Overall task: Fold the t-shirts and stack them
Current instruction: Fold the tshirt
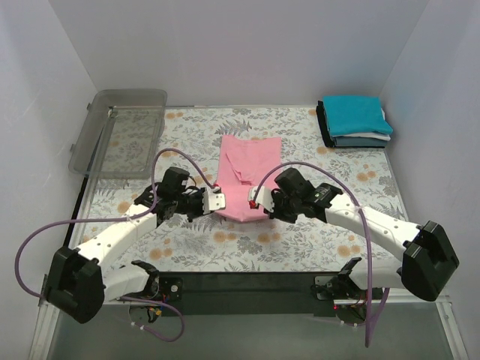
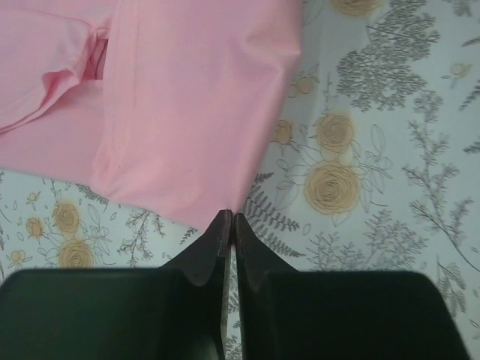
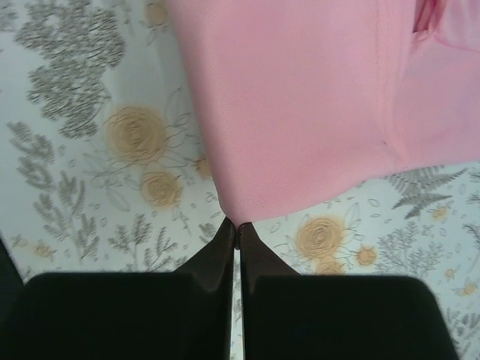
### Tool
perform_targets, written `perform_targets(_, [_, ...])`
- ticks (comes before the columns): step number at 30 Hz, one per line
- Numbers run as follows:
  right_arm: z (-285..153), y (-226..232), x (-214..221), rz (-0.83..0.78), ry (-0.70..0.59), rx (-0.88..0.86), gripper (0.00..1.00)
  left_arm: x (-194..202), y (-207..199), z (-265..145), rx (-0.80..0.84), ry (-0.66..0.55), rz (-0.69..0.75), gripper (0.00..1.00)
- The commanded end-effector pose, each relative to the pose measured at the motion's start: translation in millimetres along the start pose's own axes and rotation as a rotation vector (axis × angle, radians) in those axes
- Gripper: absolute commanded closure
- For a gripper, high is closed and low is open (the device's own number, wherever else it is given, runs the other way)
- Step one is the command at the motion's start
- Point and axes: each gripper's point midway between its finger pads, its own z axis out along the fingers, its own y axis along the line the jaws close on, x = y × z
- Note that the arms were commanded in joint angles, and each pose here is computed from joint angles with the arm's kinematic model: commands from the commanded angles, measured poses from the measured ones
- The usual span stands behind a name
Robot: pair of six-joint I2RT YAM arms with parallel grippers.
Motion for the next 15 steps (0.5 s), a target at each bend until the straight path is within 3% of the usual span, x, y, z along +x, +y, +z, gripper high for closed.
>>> perform_targets(1, [-19, 44, 3, 0.009, -0.015, -0.206, 0.99, -17, -31, -22, 0.093, -0.045, 0.017, 1.00])
perform_targets(6, [-43, 82, 6, -0.010, -0.029, -0.403, 0.99, -33, -69, -49, 0.204, -0.087, -0.027, 1.00])
perform_targets(8, [-54, 72, -10, -0.038, -0.065, -0.394, 0.99, -40, -69, -58, 0.183, -0.099, -0.029, 1.00])
perform_targets(15, [-64, 4, -38, -0.072, -0.099, -0.276, 0.99, -71, -1, -59, 0.040, -0.115, -0.145, 1.00])
